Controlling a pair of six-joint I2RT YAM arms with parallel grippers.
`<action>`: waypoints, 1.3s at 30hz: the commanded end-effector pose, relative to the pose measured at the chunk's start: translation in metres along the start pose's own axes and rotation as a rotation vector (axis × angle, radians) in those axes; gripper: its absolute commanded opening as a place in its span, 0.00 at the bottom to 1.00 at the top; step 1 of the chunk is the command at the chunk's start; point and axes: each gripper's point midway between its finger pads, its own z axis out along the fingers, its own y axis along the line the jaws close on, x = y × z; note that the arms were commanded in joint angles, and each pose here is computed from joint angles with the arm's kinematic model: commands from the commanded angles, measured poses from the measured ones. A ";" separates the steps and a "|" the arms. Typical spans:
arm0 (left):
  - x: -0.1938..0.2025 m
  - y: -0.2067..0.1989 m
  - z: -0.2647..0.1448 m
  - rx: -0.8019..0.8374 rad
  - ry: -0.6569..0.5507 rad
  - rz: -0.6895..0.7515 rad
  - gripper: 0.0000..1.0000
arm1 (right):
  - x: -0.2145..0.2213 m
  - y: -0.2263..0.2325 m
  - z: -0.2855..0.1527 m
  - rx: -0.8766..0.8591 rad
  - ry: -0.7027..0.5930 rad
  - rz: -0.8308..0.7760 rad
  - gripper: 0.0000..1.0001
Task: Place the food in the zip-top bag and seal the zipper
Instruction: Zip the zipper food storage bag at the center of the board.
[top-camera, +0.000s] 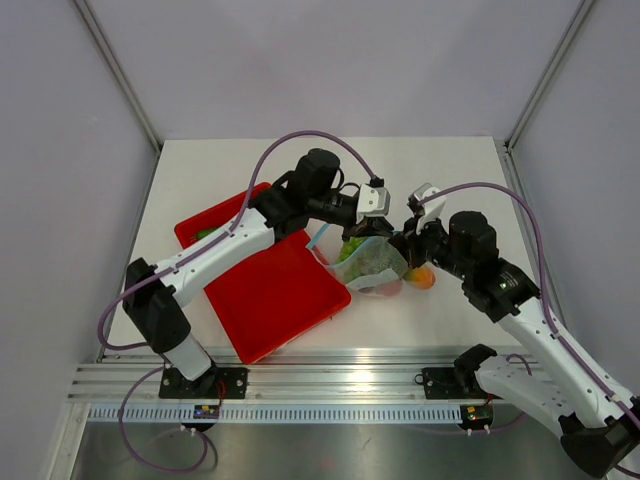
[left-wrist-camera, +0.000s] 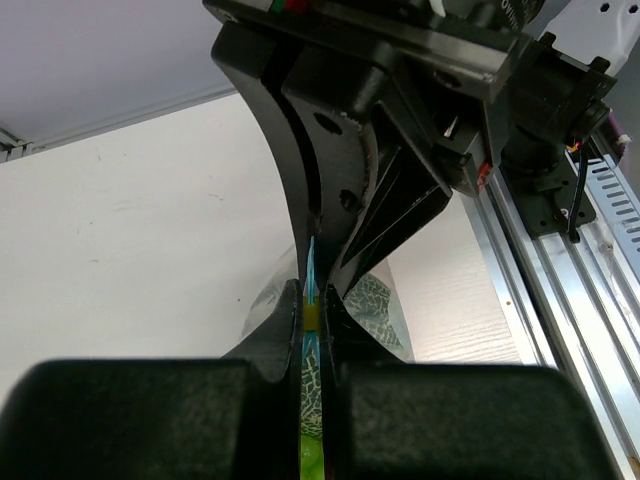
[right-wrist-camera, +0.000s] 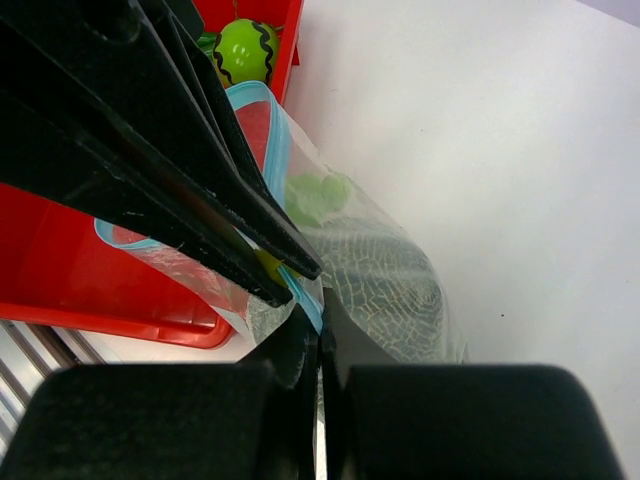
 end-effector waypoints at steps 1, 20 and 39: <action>0.025 0.005 -0.002 -0.007 0.044 -0.069 0.00 | -0.053 -0.006 -0.014 0.033 -0.201 -0.022 0.00; 0.066 0.021 -0.009 -0.073 0.152 -0.147 0.00 | -0.049 -0.075 -0.033 0.430 -0.223 0.055 0.00; 0.109 0.031 -0.072 -0.262 0.205 -0.278 0.00 | -0.043 -0.124 -0.063 0.740 -0.267 0.189 0.00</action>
